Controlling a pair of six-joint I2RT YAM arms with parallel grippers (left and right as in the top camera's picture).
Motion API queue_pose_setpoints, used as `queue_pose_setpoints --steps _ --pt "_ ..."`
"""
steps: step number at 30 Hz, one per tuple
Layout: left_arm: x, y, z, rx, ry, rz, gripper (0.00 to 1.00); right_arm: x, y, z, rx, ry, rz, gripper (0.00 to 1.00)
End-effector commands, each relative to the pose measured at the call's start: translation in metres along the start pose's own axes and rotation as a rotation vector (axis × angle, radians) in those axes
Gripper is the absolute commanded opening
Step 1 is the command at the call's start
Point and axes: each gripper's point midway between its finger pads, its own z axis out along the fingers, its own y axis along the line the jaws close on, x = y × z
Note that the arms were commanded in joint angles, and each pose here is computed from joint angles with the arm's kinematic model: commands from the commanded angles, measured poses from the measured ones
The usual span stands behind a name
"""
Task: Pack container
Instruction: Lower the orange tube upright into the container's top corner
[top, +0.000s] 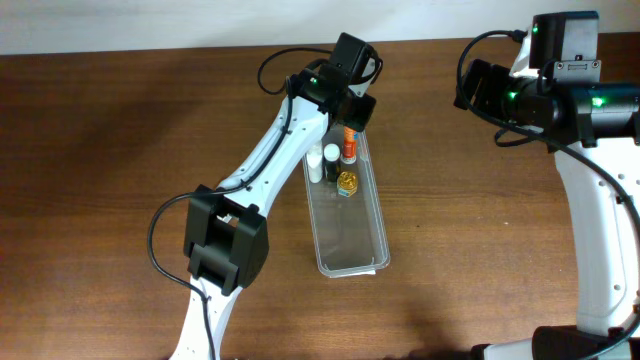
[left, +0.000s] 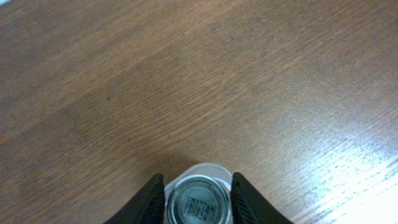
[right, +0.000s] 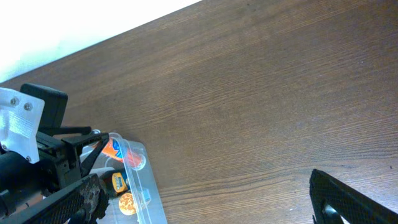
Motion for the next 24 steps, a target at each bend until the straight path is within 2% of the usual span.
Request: queue_pose_setpoints --steps 1,6,13,24 --pt "0.002 -0.003 0.004 0.022 0.009 -0.003 0.31 -0.003 0.001 -0.001 -0.006 -0.007 0.003 0.98" --pt "0.002 -0.003 0.004 0.022 0.009 -0.003 0.20 -0.003 0.001 -0.001 -0.006 -0.007 0.003 0.98" --pt "0.002 -0.004 -0.003 0.022 0.011 -0.003 0.14 -0.003 0.001 -0.001 -0.006 -0.007 0.003 0.98" --pt "-0.009 -0.015 -0.054 0.028 -0.024 0.015 0.13 -0.003 0.001 -0.001 -0.006 -0.007 0.003 0.99"
